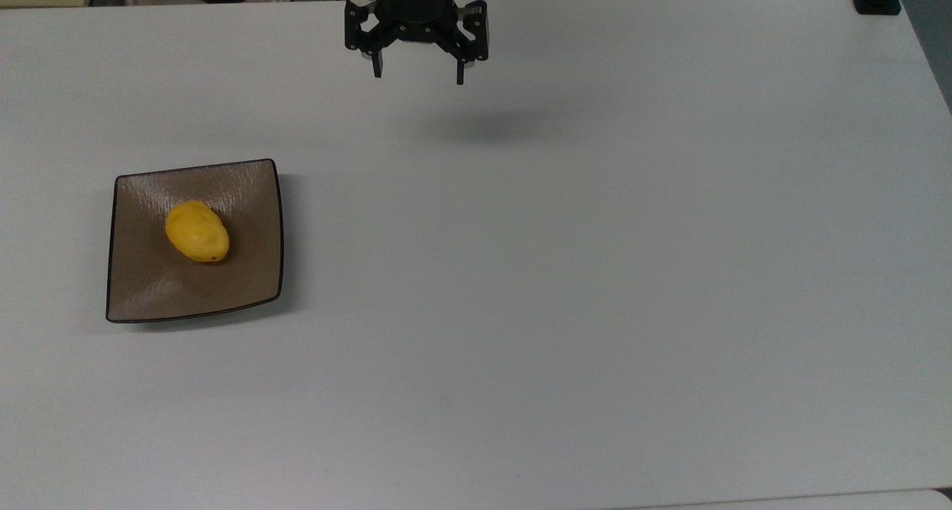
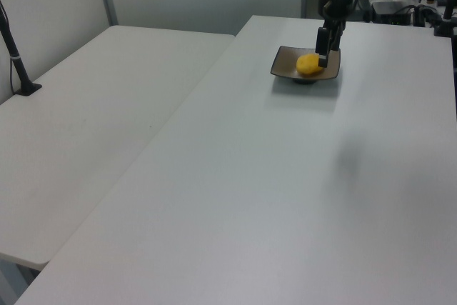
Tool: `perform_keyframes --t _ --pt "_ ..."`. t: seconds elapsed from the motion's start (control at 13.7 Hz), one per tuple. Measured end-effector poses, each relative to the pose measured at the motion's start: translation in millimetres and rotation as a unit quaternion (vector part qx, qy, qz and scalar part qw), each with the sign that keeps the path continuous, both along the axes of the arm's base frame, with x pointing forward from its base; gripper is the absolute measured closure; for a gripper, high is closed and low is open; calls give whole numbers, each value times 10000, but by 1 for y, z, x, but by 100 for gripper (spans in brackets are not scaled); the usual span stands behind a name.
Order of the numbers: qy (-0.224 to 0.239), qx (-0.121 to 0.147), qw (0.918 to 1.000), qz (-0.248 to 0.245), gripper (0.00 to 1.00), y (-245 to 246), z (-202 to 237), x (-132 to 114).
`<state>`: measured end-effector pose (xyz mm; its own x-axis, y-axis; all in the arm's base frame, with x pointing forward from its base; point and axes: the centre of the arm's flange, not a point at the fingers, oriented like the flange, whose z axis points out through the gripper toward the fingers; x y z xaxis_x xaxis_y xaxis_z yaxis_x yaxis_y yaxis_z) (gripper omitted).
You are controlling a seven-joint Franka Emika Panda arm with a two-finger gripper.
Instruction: Put potatoes on a ceramic plate
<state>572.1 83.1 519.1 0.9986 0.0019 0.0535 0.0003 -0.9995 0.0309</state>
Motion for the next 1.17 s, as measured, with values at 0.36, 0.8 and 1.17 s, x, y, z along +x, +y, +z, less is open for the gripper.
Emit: perform_keyframes --t 0.36,0.8,1.17 --pt "-19 34 10000 -70 0 -16 3 1" --pt "-30 385 9993 -32 0 -32 12 -2" --pt "-15 383 9993 -53 0 -35 14 -4"
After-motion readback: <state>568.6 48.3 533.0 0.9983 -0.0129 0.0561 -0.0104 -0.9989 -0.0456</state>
